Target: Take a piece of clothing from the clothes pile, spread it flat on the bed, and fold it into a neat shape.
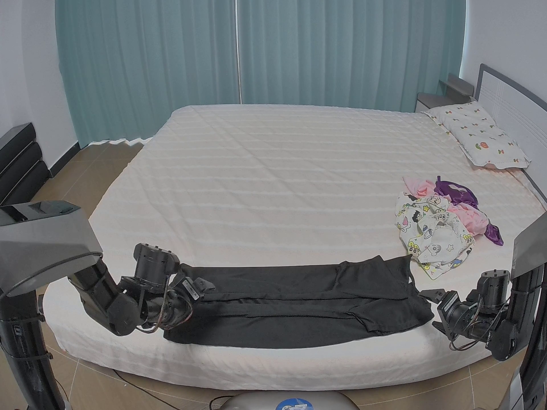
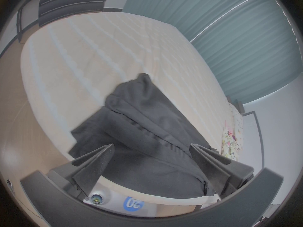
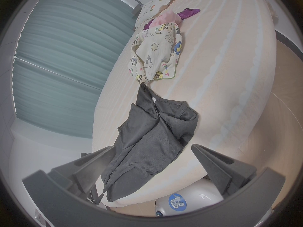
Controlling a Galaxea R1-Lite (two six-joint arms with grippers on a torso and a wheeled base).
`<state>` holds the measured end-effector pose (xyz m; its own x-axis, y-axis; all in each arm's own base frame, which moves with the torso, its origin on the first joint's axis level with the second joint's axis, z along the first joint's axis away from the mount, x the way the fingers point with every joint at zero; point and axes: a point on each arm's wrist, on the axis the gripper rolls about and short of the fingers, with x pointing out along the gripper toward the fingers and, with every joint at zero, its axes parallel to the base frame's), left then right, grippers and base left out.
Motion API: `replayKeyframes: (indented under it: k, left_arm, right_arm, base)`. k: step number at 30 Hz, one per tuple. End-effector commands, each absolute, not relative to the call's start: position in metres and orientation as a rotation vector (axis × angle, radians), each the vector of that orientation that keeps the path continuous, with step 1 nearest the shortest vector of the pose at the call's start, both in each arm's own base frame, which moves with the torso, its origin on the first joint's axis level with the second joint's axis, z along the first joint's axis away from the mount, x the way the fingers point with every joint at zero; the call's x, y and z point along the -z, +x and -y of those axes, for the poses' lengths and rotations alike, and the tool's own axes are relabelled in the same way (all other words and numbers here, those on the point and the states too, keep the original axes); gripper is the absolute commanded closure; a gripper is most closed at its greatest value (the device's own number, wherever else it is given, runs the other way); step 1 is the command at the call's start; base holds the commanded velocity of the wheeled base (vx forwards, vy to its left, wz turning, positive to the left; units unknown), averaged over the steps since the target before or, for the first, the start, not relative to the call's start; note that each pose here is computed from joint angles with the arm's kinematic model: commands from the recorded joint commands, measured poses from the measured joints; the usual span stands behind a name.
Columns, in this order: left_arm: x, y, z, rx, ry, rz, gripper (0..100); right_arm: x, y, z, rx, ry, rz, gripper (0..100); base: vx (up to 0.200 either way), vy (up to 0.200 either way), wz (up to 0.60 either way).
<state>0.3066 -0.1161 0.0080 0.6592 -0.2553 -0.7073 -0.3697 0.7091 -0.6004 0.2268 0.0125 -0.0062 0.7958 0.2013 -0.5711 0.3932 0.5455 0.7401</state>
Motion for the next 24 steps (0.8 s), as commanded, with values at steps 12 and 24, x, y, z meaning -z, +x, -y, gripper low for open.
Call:
replayKeyframes:
  k: [12,24]
  left_arm:
    - [0.020,0.309,0.162,-0.064,-0.719,-0.870,0]
    - [0.039,0.322,0.167,-0.093,-0.637,-0.807,0]
  right_arm:
    - [0.012,0.230,-0.016,0.115,0.997,-0.683,0]
    - [0.012,0.230,-0.015,0.116,1.000,-0.678,0]
  base:
    - [0.000,0.000,0.00]
    - [0.000,0.000,0.00]
